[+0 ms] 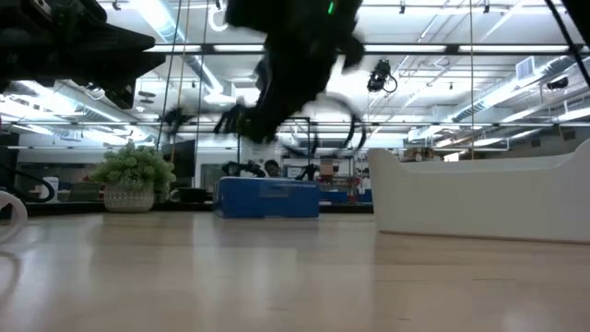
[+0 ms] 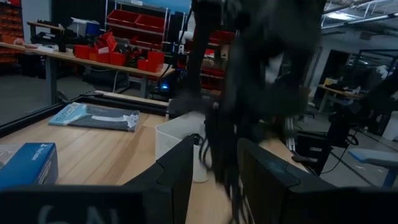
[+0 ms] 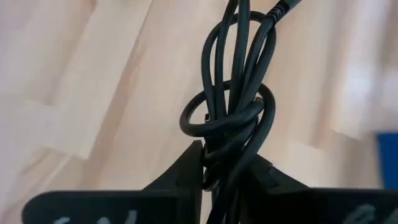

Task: Pick and place USB-C Cables
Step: Put the black charger cable into the white bin

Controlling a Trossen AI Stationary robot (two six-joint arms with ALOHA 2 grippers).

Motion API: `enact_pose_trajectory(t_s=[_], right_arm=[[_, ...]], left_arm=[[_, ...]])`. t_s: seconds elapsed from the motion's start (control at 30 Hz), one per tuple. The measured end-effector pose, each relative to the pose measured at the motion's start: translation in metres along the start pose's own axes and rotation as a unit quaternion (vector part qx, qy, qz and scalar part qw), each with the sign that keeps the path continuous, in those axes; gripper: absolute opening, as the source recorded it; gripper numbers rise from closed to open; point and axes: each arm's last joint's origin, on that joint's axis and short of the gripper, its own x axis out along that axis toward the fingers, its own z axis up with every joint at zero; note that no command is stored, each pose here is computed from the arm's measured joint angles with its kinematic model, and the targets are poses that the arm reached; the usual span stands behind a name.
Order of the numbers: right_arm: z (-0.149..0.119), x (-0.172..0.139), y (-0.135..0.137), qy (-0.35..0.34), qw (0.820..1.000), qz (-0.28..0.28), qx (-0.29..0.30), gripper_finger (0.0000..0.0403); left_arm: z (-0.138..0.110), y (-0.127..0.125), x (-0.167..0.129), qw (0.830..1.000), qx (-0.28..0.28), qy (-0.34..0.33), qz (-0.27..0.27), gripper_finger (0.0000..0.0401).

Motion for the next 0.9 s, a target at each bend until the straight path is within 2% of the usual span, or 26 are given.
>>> enact_pose_trajectory(t_s=[0.27,0.5,0.7,0.9], right_arm=[[-0.003,-0.116,-0.016,-0.063,0.994,-0.010,0.092,0.0073],[-0.024,-0.184,-0.005,-0.079,0.987,-0.039,0.137,0.0074],[-0.054,-0.207,0.013,-0.109,0.981,-0.055,0.153,0.0074],[-0.095,-0.190,0.023,-0.122,0.973,-0.051,0.188,0.0074]], left_arm=[[0.000,0.000,0.000,1.000,0.001,0.002,0.000,0.0133],[0.000,0.000,0.000,1.000,0.001,0.002,0.000,0.0133],[0.000,0.000,0.000,1.000,0.001,0.002,0.000,0.0133],[0.000,0.000,0.000,1.000,0.001,0.002,0.000,0.0133]])
